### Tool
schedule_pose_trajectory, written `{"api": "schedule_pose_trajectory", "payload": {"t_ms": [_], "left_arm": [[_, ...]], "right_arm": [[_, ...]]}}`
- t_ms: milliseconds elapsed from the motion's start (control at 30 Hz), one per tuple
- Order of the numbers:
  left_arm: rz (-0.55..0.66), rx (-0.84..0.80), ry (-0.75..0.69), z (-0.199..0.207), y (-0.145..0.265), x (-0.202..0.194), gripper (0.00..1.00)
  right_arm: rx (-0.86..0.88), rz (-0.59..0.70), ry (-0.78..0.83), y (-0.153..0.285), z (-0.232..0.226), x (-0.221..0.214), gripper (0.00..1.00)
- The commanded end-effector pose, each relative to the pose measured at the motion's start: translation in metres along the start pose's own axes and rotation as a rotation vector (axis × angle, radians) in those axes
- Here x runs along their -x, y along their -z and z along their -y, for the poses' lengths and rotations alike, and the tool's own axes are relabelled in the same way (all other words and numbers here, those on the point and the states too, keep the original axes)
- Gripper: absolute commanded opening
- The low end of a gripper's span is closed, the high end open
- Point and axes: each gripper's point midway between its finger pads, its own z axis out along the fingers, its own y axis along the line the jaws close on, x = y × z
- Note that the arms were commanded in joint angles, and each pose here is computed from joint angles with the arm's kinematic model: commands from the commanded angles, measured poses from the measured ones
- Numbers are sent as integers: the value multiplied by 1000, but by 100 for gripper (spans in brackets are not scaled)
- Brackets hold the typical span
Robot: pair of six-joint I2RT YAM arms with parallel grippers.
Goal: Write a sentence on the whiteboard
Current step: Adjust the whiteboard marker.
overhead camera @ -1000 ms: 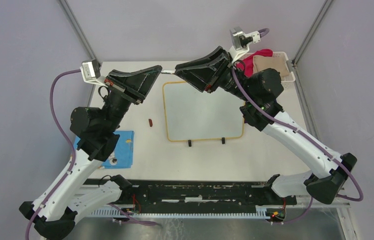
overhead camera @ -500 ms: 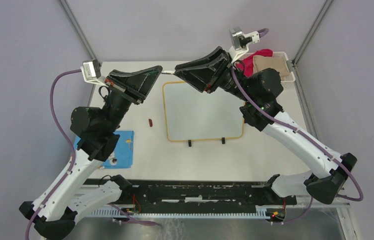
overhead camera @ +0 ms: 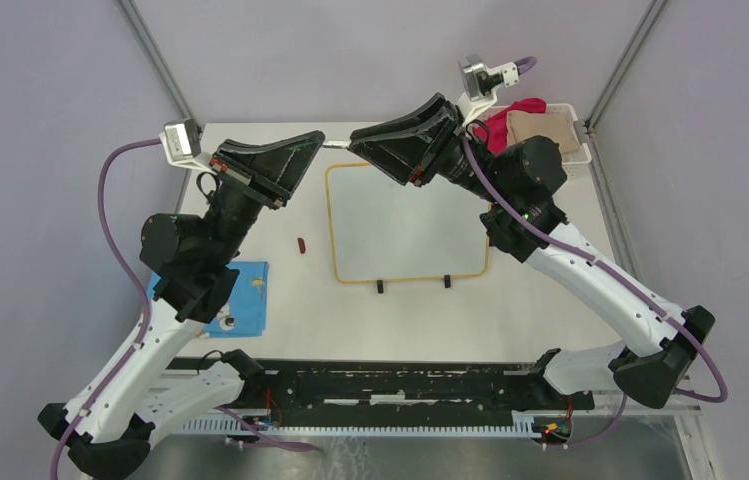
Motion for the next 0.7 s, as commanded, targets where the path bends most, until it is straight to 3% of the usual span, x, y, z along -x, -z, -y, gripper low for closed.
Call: {"api": "schedule_pose_trajectory", "payload": {"t_ms": [0, 200, 433, 567, 667], "left_arm": [[57, -55, -47, 24, -1, 21, 2], [64, -58, -55, 25, -1, 23, 2], [57, -50, -58, 23, -1, 21, 2], [53, -45, -61, 21, -2, 20, 2], [48, -43, -61, 20, -2, 19, 2]], "right_arm": [[28, 19, 21, 0, -8, 8, 37], [27, 14, 19, 0, -7, 6, 22], [31, 8, 18, 0, -7, 5, 15], [32, 1, 25, 1, -7, 3, 2], [31, -1, 32, 3, -8, 2, 0]]}}
